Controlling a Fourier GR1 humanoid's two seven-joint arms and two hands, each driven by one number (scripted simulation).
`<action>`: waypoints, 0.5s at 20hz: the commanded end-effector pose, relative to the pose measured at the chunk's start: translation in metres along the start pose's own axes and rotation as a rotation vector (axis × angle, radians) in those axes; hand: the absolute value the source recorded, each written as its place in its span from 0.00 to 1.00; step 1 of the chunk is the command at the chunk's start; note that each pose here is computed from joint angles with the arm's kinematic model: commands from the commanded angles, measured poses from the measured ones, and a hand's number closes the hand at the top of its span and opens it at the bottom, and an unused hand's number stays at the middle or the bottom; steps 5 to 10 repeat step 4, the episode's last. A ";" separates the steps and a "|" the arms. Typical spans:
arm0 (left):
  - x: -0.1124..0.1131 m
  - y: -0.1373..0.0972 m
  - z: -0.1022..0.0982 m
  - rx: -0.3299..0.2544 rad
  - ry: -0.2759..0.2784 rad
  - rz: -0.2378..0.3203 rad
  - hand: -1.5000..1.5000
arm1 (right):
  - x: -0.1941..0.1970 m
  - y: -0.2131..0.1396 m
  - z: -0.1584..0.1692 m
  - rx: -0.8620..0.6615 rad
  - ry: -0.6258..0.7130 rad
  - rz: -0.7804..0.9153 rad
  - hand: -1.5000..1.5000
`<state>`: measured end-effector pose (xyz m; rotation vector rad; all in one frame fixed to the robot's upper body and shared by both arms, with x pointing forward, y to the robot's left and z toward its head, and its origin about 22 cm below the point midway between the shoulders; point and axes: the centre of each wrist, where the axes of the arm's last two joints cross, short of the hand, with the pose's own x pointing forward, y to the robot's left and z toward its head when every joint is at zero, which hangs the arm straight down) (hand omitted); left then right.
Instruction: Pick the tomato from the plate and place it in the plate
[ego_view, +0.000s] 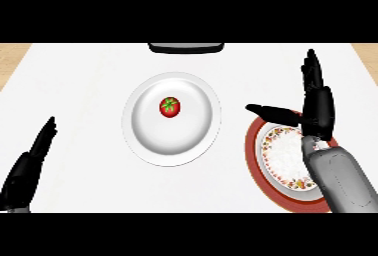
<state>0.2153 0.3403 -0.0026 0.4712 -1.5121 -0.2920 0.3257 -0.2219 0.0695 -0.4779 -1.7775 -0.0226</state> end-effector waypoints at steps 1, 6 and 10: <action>0.015 -0.006 0.003 0.015 0.004 0.006 0.50 | -0.019 -0.040 -0.002 -0.010 -0.008 -0.011 0.00; 0.009 -0.011 -0.001 -0.006 0.008 -0.005 0.50 | -0.027 -0.056 0.005 -0.016 0.002 -0.017 0.00; 0.009 -0.011 -0.001 -0.006 0.008 -0.005 0.50 | -0.027 -0.056 0.005 -0.016 0.002 -0.017 0.00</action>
